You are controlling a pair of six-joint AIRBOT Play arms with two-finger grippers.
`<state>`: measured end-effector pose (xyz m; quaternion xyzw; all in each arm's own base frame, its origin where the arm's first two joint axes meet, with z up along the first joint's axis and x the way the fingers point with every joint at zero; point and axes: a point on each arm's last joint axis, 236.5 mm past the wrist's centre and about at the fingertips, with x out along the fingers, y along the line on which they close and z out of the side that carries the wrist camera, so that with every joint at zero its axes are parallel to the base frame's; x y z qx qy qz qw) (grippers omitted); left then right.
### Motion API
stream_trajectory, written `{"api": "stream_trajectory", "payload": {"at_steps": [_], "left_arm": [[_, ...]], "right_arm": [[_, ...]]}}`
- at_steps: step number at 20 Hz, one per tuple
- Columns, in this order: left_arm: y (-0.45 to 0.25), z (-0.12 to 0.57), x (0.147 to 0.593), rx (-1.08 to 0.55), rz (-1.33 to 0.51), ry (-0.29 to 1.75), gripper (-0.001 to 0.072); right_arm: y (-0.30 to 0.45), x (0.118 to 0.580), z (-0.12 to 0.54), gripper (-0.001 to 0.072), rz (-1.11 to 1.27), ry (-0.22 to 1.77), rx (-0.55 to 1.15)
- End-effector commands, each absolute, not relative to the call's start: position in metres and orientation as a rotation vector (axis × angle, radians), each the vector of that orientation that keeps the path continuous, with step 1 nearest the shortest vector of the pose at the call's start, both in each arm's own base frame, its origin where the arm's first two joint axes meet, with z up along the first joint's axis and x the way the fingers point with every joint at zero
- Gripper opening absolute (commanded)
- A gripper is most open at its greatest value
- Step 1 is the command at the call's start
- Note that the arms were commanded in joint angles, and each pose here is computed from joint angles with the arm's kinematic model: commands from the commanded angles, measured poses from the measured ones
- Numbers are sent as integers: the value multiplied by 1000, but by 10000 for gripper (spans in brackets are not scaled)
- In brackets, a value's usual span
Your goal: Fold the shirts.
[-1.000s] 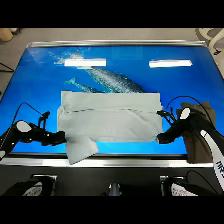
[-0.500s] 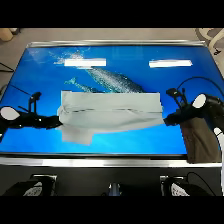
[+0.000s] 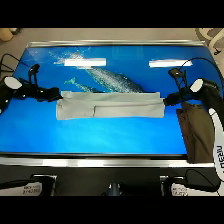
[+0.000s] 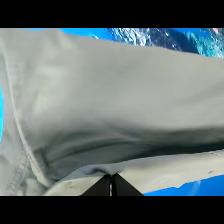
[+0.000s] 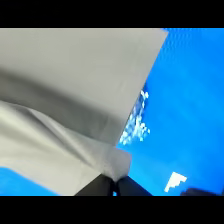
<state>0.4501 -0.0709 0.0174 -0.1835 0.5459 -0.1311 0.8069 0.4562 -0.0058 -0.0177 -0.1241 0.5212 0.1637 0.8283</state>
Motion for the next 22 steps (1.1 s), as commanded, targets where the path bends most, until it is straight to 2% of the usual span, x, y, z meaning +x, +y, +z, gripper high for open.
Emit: {"api": "stream_trajectory", "payload": {"at_steps": [1, 5, 6, 7, 8, 9, 11, 14, 16, 21, 22], "left_arm": [[-71, -14, 479, -415, -282, 1229, 18], [-67, -64, 470, -514, -182, 1368, 29], [-67, -69, 469, -538, -162, 1383, 121], [-67, -70, 469, -538, -162, 1384, 295], [-65, -67, 470, -536, -163, 1378, 416], [-61, -62, 471, -528, -170, 1373, 444], [-50, -42, 474, -525, -180, 1366, 443], [-45, -6, 478, -486, -221, 1324, 442], [-53, 20, 479, -444, -254, 1271, 442], [-116, 75, 464, -312, -398, 1173, 441], [-130, 79, 460, -288, -428, 1168, 440]], "right_arm": [[-1, 479, -41, 20, 335, 1096, -187], [8, 463, -90, 22, 374, 1230, -111], [13, 462, -93, 24, 385, 1235, -83], [17, 465, -90, 115, 388, 1223, -64], [17, 466, -83, 335, 403, 1212, -80], [15, 469, -72, 466, 425, 1183, -127], [-3, 475, -52, 561, 397, 1140, -98], [-24, 474, -45, 635, 368, 1118, 200], [-22, 464, -58, 693, 400, 1164, 312], [12, 452, -95, 688, 485, 1270, 460], [20, 454, -98, 669, 495, 1270, 482]]}}
